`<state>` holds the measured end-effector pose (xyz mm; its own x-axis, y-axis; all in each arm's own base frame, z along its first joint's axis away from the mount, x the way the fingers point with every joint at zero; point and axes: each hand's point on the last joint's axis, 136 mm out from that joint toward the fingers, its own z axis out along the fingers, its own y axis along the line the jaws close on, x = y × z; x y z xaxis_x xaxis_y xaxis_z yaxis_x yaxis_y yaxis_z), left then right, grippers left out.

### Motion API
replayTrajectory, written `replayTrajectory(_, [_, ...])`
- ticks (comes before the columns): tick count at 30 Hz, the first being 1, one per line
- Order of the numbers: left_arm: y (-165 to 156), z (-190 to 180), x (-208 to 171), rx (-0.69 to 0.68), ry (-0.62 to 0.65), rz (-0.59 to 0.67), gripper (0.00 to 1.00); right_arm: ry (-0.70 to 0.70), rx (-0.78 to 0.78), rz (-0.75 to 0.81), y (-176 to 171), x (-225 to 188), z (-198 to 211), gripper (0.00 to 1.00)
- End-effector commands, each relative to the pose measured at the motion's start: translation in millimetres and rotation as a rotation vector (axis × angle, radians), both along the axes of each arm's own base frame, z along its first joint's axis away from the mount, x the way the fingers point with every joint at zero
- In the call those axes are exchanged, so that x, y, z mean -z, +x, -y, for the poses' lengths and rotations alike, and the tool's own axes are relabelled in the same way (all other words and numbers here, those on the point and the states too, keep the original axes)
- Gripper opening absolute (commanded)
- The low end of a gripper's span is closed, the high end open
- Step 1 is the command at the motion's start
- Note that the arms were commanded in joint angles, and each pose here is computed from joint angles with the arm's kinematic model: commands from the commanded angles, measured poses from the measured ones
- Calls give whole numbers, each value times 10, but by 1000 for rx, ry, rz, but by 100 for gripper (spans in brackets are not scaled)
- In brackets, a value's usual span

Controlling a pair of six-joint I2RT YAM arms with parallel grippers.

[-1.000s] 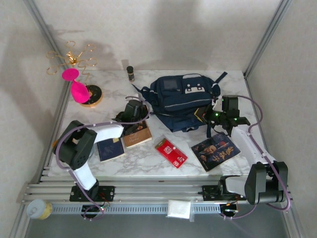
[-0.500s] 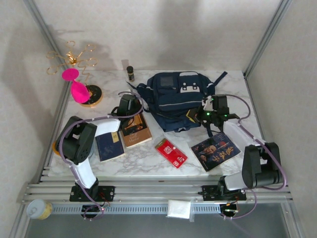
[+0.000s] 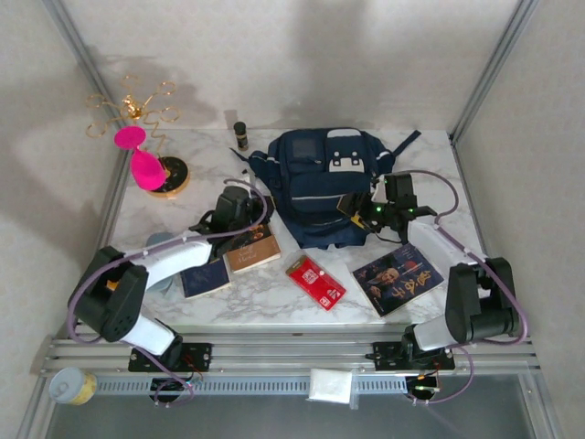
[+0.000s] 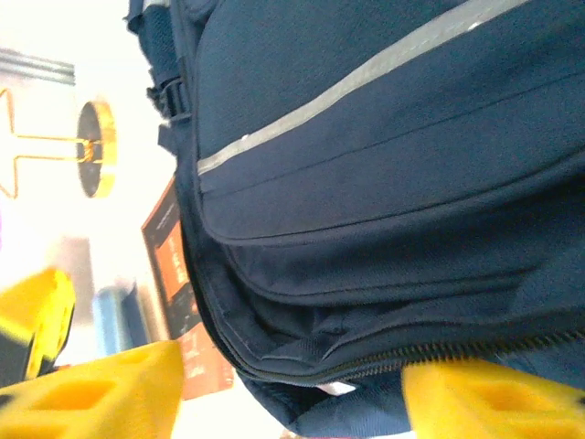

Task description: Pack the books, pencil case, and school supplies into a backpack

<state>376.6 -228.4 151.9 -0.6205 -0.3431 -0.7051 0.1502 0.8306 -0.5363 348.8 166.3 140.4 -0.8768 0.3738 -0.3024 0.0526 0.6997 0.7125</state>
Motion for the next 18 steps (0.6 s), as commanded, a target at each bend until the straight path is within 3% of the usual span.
replayTrajectory(1, [-366, 176, 48, 83, -5, -54, 32, -145, 83, -15, -174, 41, 333, 73])
replayTrajectory(10, [-1112, 933, 5, 329, -4, -72, 46, -278, 347, -144, -990, 236, 1010, 98])
replayTrajectory(14, [-1326, 1313, 55, 434, -8, -77, 50, -302, 529, -190, -1313, 359, 1377, 99])
replayTrajectory(18, [-1472, 1686, 134, 532, 33, -61, 51, -332, 693, -206, -1405, 499, 1648, 99])
